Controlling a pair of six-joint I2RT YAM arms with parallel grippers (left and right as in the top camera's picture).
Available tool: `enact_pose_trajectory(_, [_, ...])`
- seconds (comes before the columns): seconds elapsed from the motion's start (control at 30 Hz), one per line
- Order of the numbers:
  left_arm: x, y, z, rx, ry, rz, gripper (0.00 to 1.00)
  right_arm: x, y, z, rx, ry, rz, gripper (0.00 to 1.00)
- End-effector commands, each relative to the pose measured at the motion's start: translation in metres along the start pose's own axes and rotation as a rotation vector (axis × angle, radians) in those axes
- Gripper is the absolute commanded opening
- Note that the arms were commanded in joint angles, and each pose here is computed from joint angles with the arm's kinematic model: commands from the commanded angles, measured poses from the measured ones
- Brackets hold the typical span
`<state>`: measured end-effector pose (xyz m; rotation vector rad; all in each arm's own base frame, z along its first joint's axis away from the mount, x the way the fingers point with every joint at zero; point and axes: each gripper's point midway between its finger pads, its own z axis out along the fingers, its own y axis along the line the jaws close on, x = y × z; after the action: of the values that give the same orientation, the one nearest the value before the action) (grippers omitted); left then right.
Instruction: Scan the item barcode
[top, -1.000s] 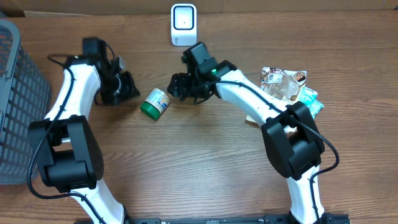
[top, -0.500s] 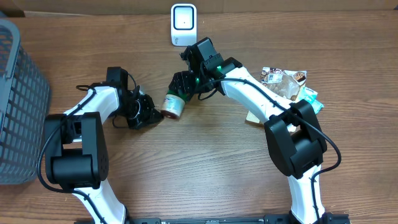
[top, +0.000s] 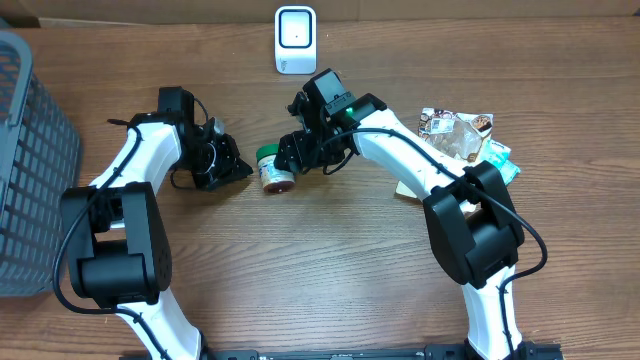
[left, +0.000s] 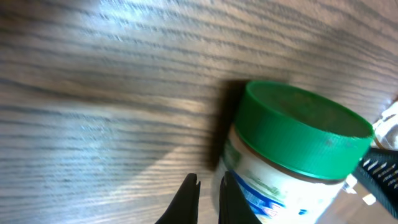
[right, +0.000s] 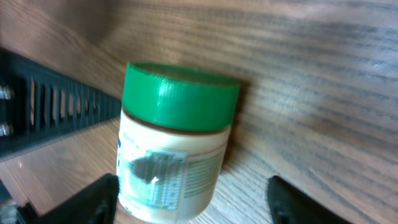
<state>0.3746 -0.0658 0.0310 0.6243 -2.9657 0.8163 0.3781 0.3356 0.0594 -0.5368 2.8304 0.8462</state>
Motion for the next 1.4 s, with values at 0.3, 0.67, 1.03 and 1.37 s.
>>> enact_pose_trajectory(0.3, [-0.013,0.015,-0.013,-0.105,-0.071,0.076,0.11,-0.017,0.016,0.013,-0.006,-0.075,-0.033,0.80])
enact_pose_trajectory(0.67, [-0.037,0.093,-0.051,-0.220,-0.160,-0.142,0.24,-0.033,0.009,0.043,0.191,-0.197,-0.113,0.78])
enact_pose_trajectory(1.03, [-0.080,0.086,-0.133,-0.279,-0.287,-0.043,0.15,-0.033,0.001,0.054,0.237,-0.203,-0.121,0.57])
enact_pose_trajectory(1.37, [-0.088,0.073,-0.155,-0.274,-0.323,-0.029,0.99,-0.076,0.050,-0.008,0.172,-0.375,-0.197,0.60])
